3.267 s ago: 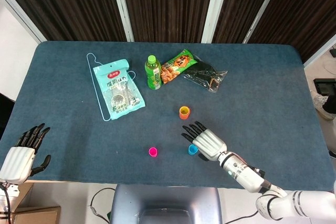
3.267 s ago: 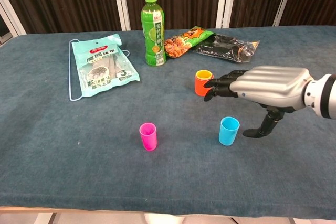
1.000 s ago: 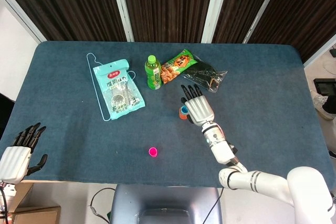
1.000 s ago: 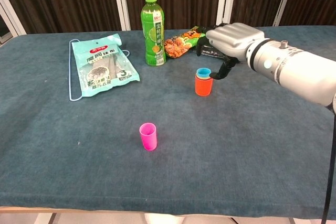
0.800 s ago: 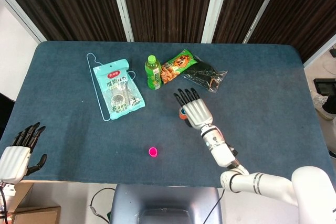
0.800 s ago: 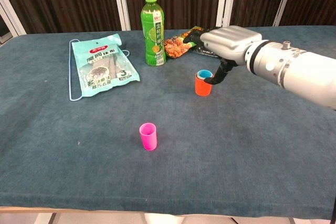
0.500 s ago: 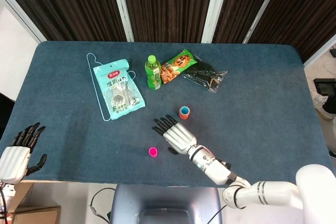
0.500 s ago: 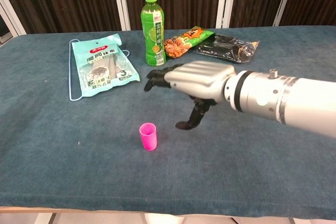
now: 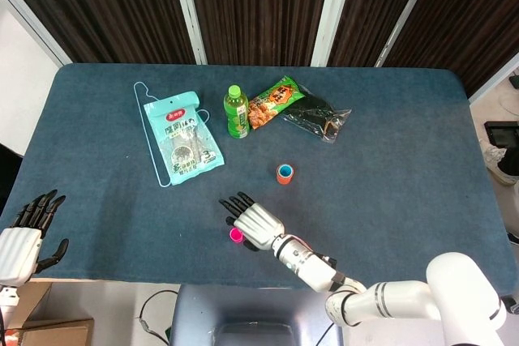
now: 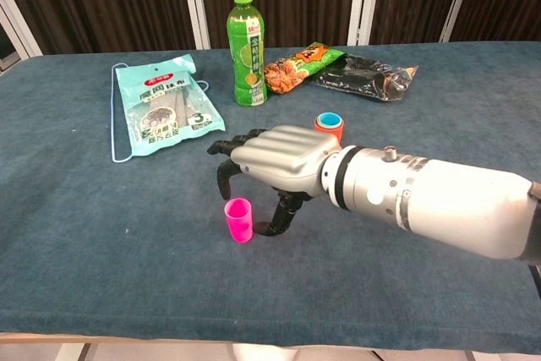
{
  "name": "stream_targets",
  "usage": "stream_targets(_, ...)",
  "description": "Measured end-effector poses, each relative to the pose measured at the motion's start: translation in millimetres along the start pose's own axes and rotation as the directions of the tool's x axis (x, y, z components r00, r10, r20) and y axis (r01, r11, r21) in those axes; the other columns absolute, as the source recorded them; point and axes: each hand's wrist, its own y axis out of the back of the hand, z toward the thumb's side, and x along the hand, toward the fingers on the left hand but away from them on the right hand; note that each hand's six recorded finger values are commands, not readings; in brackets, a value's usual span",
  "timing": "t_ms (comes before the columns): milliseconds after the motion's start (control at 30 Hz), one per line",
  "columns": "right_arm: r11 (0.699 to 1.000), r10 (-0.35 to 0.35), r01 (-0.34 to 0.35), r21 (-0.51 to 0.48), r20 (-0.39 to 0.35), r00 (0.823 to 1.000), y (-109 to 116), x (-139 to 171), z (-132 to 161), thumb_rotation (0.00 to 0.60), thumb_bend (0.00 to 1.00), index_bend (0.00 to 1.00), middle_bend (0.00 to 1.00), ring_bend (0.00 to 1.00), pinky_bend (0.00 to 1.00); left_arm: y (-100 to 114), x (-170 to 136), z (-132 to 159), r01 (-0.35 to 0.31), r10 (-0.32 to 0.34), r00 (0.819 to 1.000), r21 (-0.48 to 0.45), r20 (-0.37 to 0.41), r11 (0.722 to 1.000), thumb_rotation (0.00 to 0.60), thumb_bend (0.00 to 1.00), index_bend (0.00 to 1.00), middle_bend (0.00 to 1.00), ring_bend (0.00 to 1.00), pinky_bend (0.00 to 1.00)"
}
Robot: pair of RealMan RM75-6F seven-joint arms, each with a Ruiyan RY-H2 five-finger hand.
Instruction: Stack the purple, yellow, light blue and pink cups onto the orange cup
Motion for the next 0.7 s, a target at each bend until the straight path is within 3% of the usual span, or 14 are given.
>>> stream_targets(500, 0.999, -0.014, 0.014, -0.03, 0.011, 1.0, 1.4, -4.6, -0.1, 0.6, 0.46, 0.65, 0.07, 0.0, 0.0, -0.8, 0.1, 1.5, 0.006, -0.006, 1.0, -0.004, 0.007, 1.0, 0.6, 0.39, 0.0, 0.0, 0.0, 0.15)
stream_targets(700, 0.995, -0.081, 0.082, -0.05, 0.038, 0.996, 15.9, -3.0, -6.8, 0.6, 0.47, 0.66, 0.09, 0.0, 0.0, -0.3, -0.3, 1.7, 0.004, -0.004, 1.0, -0.005, 0.007, 1.0, 0.6, 0.39, 0.0, 0.0, 0.0, 0.14)
